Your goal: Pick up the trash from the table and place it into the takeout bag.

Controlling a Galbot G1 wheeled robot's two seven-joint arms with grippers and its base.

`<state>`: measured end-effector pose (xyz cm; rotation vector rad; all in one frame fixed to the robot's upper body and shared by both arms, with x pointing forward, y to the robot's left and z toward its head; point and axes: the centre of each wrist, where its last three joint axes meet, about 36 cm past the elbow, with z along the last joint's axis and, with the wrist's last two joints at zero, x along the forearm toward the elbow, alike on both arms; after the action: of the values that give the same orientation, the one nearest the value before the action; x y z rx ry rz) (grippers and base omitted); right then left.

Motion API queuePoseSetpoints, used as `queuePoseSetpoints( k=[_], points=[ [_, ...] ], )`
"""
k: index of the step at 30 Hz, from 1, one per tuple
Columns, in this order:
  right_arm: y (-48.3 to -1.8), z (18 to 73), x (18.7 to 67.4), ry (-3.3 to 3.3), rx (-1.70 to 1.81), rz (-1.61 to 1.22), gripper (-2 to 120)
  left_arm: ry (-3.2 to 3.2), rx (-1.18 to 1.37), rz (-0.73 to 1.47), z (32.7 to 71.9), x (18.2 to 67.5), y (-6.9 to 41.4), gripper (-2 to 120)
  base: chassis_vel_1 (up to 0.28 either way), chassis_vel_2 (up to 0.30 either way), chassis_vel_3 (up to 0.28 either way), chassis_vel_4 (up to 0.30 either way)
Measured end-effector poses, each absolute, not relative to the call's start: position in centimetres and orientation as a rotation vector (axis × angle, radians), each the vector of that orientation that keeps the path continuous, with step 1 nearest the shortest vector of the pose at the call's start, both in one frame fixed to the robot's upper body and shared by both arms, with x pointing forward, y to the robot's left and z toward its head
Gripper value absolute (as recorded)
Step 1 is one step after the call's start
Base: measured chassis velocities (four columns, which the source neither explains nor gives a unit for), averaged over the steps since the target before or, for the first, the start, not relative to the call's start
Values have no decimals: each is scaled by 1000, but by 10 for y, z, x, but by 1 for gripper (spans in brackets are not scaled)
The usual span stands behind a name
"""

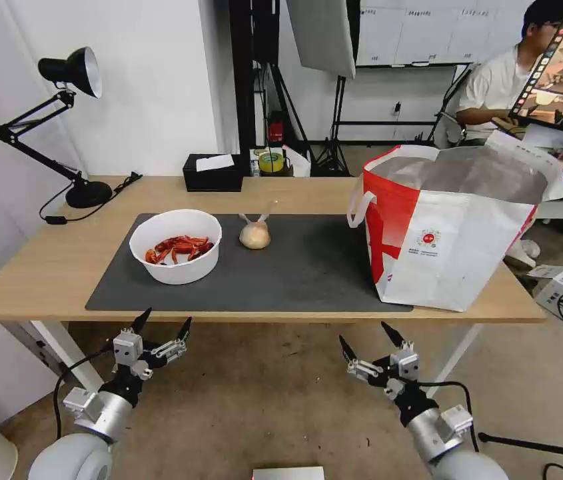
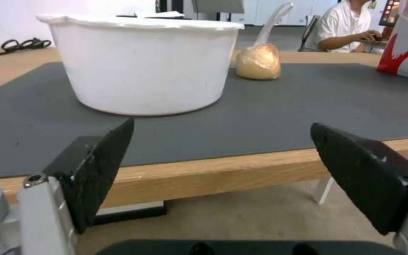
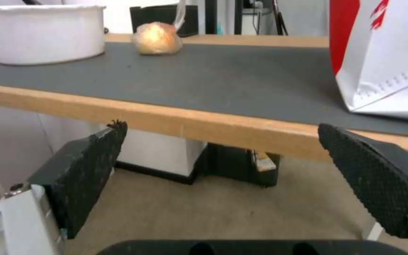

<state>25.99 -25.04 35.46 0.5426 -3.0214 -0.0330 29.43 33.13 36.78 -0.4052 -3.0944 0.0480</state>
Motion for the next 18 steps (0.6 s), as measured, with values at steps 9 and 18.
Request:
queuePoseSetpoints(
  k=[9,18],
  points=[
    [-247,353,256,-3013,544,-44,100,-3095,-409,51,368,292,330,100,0,0,0,0],
    [-242,354,255,-3008,562,-54,100,-3096,-414,49,369,290,330,100,0,0,0,0]
  ],
)
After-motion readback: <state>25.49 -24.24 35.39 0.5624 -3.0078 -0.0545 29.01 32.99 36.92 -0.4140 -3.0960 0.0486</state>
